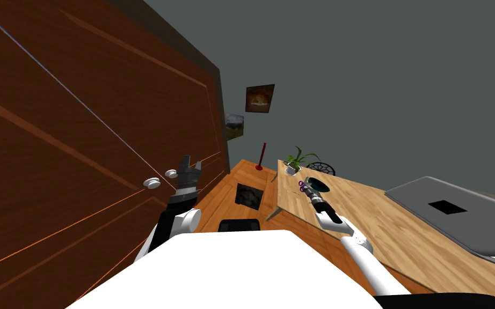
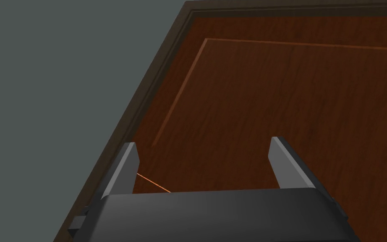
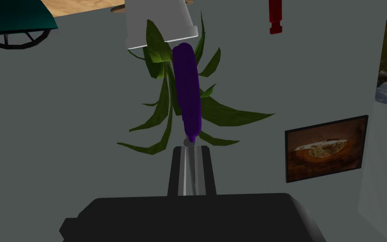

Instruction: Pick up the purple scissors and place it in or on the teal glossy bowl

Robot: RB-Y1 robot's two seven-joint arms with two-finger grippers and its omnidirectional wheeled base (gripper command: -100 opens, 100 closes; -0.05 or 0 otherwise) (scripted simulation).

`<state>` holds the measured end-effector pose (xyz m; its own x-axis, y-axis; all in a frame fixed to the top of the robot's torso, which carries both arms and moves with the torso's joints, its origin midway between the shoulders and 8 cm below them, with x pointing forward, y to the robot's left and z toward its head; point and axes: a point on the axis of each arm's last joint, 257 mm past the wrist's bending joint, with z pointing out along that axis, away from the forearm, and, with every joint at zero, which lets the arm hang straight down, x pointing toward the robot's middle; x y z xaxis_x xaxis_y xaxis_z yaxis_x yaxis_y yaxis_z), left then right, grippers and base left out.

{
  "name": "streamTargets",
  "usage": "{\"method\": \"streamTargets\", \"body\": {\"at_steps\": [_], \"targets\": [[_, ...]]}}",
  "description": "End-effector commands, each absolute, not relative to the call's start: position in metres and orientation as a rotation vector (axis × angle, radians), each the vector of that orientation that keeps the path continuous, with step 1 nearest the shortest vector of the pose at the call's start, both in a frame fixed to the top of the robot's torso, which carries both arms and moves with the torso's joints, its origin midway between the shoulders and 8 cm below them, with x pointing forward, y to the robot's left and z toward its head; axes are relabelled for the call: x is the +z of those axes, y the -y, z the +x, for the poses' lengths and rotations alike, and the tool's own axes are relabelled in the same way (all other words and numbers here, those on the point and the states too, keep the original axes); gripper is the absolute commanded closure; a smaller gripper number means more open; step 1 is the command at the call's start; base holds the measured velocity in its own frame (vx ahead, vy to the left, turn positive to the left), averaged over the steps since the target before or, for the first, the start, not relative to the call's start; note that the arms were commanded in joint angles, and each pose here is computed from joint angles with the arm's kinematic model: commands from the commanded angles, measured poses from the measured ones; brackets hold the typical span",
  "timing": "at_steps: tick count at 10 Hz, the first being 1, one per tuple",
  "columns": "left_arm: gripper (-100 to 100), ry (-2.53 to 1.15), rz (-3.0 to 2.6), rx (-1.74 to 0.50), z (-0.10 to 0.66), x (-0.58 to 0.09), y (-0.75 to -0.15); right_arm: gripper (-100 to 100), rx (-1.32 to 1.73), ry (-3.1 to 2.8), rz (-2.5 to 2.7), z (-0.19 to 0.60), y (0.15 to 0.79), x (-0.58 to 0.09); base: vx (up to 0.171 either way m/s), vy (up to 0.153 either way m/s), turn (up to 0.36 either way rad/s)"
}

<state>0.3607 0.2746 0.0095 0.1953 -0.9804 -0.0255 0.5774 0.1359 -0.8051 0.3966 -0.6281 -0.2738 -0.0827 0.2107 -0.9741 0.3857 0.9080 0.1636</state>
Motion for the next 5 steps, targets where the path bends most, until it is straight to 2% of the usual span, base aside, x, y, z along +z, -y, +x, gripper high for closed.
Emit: {"method": "streamTargets", "body": {"at_steps": [1, 2, 5], "targets": [[0, -0.659, -0.763, -1.254, 0.361, 0.010, -0.275, 100, -0.156, -1.632, 0.482, 0.406, 0.641, -0.255, -0.136, -0.051, 0.222], [0, -0.659, -0.763, -1.254, 0.361, 0.010, -0.275, 100, -0.160, -1.622, 0.495, 0.408, 0.649, -0.248, -0.112, -0.078, 0.179], [0, -0.659, -0.763, -1.254, 0.361, 0.010, -0.275, 100, -0.196, -1.614, 0.577, 0.405, 0.688, -0.236, -0.146, -0.138, 0.309]]}}
